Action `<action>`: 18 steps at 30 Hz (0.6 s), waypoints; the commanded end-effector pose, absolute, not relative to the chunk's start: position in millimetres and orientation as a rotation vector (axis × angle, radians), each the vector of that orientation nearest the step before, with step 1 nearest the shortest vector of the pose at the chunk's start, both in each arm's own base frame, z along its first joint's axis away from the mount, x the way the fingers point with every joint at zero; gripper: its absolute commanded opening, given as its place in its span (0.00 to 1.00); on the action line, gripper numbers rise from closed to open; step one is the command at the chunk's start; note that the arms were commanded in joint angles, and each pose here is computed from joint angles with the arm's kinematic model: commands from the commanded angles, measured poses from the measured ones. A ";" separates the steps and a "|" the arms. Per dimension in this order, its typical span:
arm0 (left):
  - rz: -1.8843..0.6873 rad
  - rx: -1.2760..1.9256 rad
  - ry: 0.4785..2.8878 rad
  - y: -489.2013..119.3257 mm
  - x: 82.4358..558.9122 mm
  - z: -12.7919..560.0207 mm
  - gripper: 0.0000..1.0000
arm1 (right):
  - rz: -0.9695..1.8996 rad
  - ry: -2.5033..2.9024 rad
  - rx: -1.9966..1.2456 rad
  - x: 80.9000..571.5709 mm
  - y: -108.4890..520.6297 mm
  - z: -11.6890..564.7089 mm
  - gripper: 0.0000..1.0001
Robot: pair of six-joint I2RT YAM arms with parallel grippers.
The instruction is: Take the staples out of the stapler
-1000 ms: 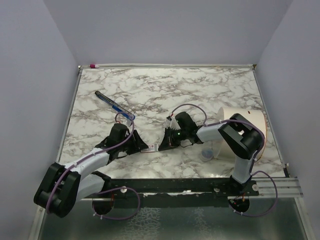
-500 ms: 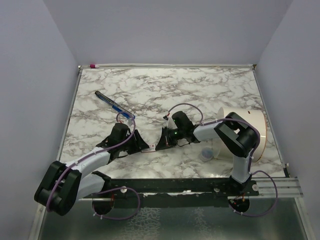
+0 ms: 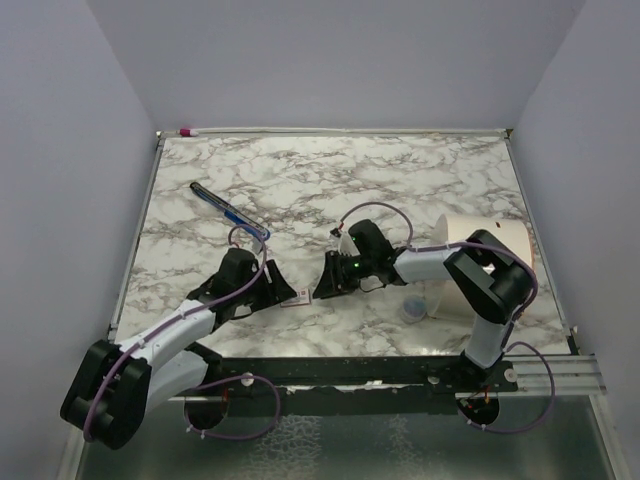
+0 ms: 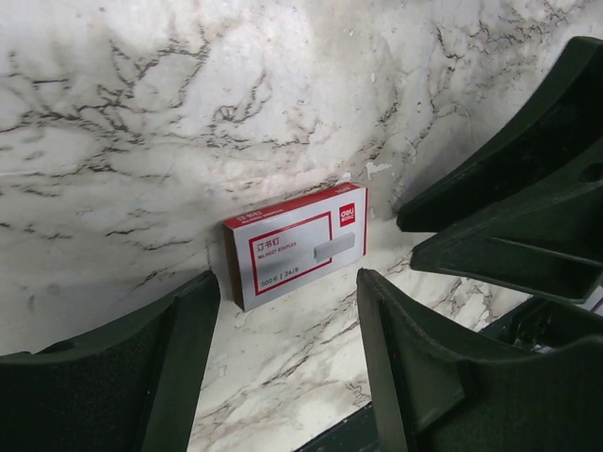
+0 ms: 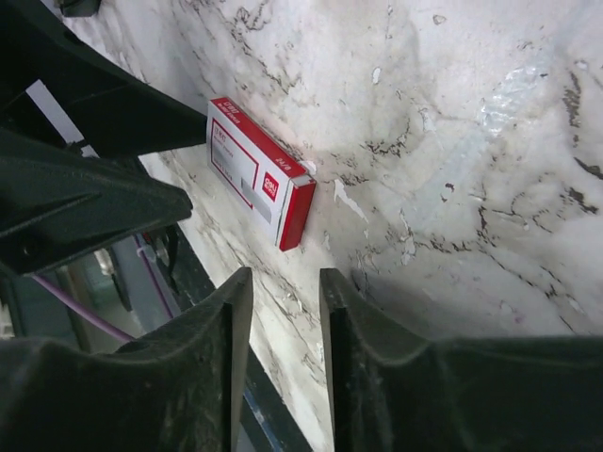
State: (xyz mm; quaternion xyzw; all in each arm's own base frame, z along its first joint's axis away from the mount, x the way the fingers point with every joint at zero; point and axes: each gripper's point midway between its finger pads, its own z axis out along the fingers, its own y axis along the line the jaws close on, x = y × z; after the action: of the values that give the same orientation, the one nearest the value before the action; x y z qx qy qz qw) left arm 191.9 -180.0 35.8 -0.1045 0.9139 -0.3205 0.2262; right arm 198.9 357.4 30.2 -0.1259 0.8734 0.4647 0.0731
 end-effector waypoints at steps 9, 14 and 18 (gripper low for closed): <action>-0.742 -0.275 2.527 -169.1 204.5 37.6 0.45 | 1.395 2.589 -0.499 206.1 364.2 31.1 0.18; -0.754 -0.269 2.552 -172.2 203.2 32.7 0.33 | 1.422 2.594 -0.529 205.0 370.6 29.5 0.12; -0.751 -0.275 2.564 -171.9 201.7 29.5 0.25 | 1.443 2.587 -0.535 203.9 374.7 30.0 0.10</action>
State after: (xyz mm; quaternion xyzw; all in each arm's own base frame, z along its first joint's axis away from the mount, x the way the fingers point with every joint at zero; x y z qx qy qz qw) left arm 197.6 -168.8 25.8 -0.1080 0.9314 -0.2697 0.2192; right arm 205.3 363.5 22.9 -0.1564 0.8725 0.4581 0.0661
